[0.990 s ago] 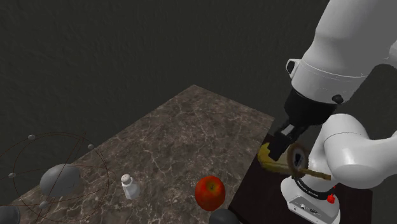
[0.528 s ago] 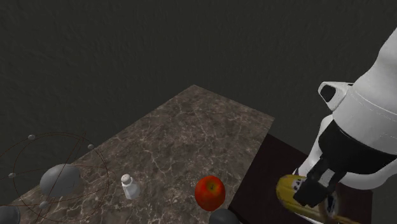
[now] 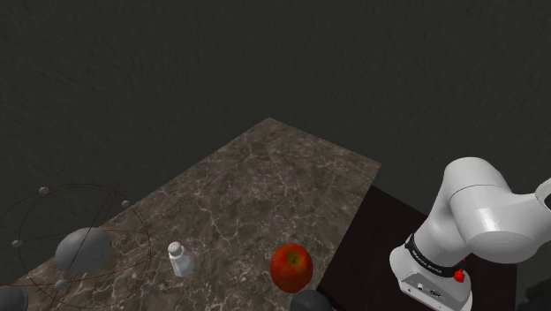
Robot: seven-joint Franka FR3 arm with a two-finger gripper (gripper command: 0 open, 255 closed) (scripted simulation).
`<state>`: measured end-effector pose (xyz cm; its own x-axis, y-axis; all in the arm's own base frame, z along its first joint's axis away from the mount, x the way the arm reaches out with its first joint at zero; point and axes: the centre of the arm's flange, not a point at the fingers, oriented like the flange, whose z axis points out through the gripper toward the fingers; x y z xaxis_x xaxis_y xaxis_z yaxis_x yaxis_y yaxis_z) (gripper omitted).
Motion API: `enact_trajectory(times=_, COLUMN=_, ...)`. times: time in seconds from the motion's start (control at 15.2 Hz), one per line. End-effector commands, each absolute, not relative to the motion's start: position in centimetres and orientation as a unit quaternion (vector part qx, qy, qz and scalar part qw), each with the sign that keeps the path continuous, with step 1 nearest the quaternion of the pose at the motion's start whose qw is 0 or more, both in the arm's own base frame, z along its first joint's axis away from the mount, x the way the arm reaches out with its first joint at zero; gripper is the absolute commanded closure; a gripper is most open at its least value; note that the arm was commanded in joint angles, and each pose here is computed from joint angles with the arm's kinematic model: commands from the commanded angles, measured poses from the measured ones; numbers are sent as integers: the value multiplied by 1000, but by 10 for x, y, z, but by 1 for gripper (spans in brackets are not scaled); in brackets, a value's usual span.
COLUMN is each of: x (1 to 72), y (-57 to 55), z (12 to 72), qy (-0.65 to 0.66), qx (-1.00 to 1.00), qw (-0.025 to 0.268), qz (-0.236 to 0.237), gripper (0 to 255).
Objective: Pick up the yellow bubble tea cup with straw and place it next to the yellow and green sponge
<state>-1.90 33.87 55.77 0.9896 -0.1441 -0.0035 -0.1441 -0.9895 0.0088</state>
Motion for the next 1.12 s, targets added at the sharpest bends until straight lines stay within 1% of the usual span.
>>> enact_trajectory(times=0.0, x=-41, y=351, z=558, qy=-73, qx=997, qw=4, qz=-2, gripper=255)
enact_trajectory(times=0.33, x=-95, y=392, z=558, qy=-73, qx=997, qw=4, qz=-2, gripper=255)
enact_trajectory(times=1.06, x=-95, y=392, z=500, qy=-73, qx=997, qw=4, qz=-2, gripper=255)
